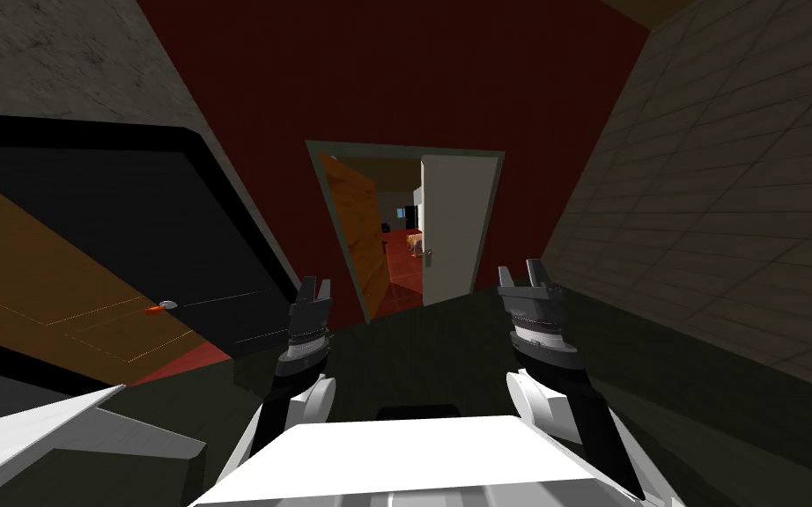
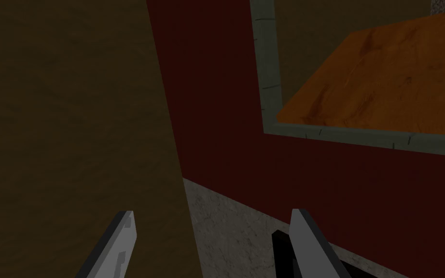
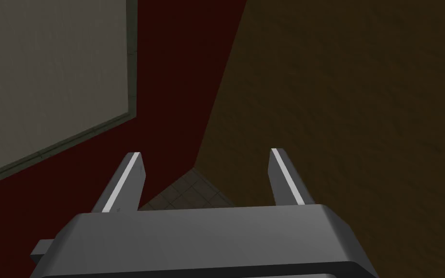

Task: Push the door open

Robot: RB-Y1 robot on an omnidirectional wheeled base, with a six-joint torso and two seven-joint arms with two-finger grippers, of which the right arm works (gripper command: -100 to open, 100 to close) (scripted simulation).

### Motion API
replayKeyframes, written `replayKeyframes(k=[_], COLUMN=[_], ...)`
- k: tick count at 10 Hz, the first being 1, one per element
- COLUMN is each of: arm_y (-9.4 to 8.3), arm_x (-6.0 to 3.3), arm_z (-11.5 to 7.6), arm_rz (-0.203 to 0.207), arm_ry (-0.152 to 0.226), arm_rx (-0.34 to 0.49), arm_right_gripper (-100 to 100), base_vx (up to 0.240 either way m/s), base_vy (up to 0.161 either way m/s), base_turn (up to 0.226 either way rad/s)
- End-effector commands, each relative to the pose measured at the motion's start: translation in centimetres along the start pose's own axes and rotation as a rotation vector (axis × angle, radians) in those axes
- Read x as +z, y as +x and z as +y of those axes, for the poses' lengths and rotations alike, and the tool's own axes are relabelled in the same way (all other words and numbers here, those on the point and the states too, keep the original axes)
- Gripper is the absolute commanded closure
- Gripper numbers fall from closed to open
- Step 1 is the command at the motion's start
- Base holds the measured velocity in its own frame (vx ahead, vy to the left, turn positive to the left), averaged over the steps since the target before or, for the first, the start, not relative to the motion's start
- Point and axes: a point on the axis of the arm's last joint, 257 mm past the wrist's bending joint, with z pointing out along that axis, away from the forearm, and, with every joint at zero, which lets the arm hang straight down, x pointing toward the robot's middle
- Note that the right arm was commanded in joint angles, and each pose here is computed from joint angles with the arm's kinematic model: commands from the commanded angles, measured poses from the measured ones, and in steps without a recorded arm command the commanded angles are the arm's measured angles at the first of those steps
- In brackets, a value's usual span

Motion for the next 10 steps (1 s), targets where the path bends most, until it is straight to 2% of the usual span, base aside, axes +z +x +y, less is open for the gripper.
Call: replayKeyframes(k=[1, 3, 10], arm_y=[0.1, 0.2, 0.8], arm_x=[-0.15, -0.32, -1.60], arm_z=[-1.1, -2.3, -9.2], arm_rz=[0.007, 0.013, 0.051], arm_ry=[0.018, 0.037, 0.154], arm_rx=[0.012, 0.024, 0.087], arm_right_gripper=[-100, -100, -100], base_vx=[0.131, 0.081, 0.103], base_vy=[-0.026, 0.000, -0.017], base_turn=[0.022, 0.058, 0.062])
